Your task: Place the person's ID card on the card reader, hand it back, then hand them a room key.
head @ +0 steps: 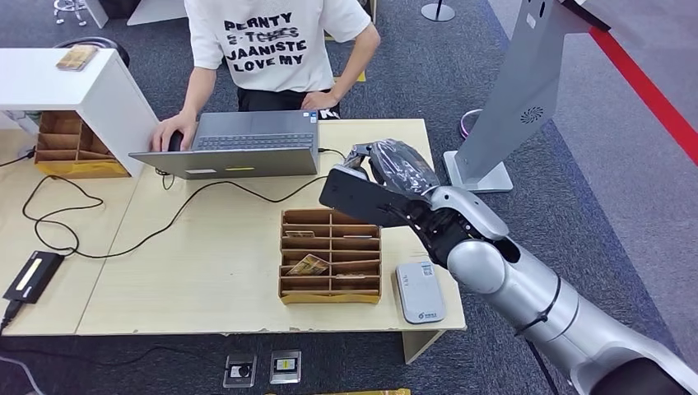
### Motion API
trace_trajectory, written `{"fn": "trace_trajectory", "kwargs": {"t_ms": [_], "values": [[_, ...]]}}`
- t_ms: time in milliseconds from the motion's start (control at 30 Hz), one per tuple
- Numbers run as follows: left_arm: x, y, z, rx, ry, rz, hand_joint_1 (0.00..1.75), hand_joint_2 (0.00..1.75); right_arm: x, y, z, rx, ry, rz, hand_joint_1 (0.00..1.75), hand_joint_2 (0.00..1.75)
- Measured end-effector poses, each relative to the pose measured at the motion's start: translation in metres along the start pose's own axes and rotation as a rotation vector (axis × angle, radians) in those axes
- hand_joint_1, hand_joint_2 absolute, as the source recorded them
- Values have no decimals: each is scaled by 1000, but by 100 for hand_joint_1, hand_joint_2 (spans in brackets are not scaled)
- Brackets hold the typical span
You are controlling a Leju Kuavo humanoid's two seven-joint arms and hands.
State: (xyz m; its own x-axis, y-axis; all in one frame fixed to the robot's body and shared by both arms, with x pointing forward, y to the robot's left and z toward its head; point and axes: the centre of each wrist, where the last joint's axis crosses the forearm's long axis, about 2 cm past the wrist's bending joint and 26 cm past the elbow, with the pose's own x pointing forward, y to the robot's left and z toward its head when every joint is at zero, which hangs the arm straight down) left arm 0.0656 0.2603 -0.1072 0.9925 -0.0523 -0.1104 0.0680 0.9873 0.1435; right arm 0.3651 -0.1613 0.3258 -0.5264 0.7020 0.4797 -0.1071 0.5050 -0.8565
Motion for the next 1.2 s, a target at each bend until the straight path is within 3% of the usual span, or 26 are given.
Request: {"fn": "trace_trajectory", "kwargs": {"t_ms": [167,467,1200], "values": [[1,0,0,4,-9,-34,0,0,12,-3,-20,0,-12,9,175,175],[3,-1,1,18,-15,-84,0,0,17,-20,-50,-31,93,64,175,175],[17,-4,6,28,-43,-241,0,0,-14,-57,-79,-101,415,256,175,175]]}}
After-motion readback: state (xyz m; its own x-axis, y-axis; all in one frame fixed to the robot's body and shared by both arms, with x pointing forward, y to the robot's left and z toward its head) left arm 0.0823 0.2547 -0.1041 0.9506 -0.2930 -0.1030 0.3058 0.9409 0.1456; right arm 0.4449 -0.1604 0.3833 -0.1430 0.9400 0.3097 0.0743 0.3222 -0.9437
